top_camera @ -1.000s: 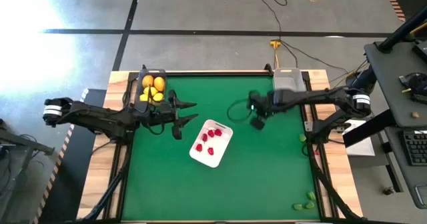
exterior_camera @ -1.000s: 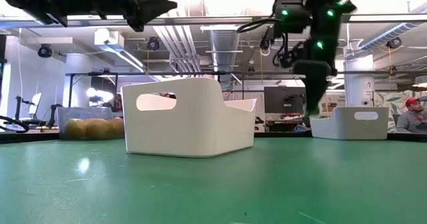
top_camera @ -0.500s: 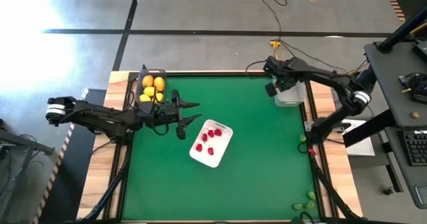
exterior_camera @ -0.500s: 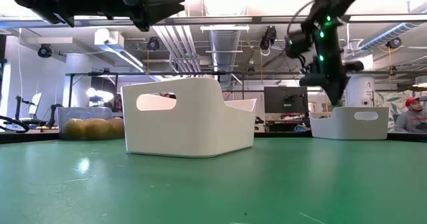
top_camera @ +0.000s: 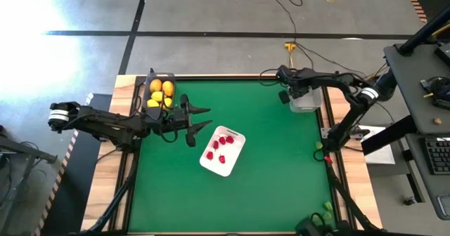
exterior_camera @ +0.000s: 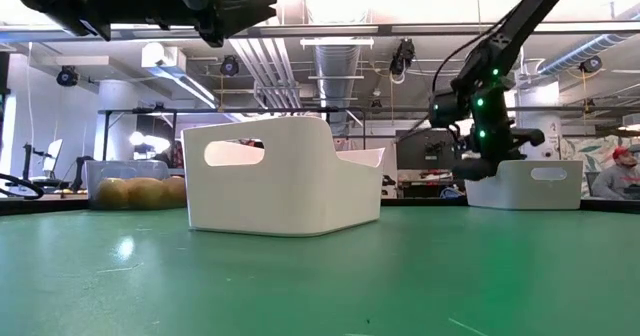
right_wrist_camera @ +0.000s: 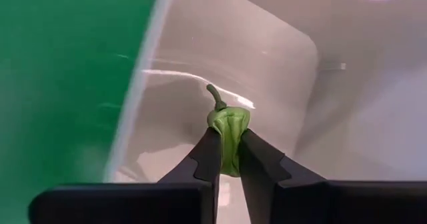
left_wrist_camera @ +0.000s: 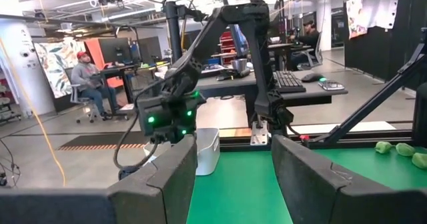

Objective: Sort produce into baskets
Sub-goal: Put the green chili pepper into the grey bin

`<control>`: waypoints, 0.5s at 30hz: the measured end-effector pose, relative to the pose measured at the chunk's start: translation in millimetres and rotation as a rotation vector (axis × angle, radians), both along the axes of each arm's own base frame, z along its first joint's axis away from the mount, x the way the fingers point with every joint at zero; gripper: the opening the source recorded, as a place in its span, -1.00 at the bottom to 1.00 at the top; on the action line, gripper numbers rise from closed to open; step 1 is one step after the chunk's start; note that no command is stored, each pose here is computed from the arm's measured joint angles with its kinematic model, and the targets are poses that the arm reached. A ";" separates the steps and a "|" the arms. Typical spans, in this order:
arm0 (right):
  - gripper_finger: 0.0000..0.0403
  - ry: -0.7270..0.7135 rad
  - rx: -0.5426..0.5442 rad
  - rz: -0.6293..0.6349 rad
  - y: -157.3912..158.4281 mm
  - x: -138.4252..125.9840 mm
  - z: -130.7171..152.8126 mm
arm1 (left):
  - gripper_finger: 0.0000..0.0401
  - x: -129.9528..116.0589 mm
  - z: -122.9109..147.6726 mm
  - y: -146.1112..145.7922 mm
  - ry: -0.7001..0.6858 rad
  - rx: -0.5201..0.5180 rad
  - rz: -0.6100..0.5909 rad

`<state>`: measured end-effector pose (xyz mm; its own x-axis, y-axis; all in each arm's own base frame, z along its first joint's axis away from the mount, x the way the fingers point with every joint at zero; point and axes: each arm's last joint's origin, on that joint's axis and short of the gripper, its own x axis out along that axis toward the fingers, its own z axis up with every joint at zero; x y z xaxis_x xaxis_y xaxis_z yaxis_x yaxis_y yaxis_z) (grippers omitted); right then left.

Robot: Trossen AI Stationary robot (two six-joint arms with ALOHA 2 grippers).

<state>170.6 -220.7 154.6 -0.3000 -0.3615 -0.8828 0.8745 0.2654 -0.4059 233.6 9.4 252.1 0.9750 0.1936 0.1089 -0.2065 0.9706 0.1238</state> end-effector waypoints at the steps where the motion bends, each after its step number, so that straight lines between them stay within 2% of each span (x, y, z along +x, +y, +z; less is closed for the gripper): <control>1: -0.77 0.015 0.000 -0.004 -1.6 -0.3 -1.8 | -0.11 0.0 0.0 0.0 -0.001 -0.001 0.000; 8: -0.30 0.010 -0.011 0.004 -9.1 5.4 4.7 | -0.11 0.0 -0.2 0.0 0.000 -0.002 0.000; 11: -0.15 0.020 0.007 0.004 -8.8 5.7 23.5 | -0.11 0.0 -0.5 0.0 0.002 -0.006 -0.001; 15: -0.06 0.034 0.025 0.003 -3.3 8.3 61.3 | -0.11 0.0 -0.7 0.0 0.004 -0.004 -0.001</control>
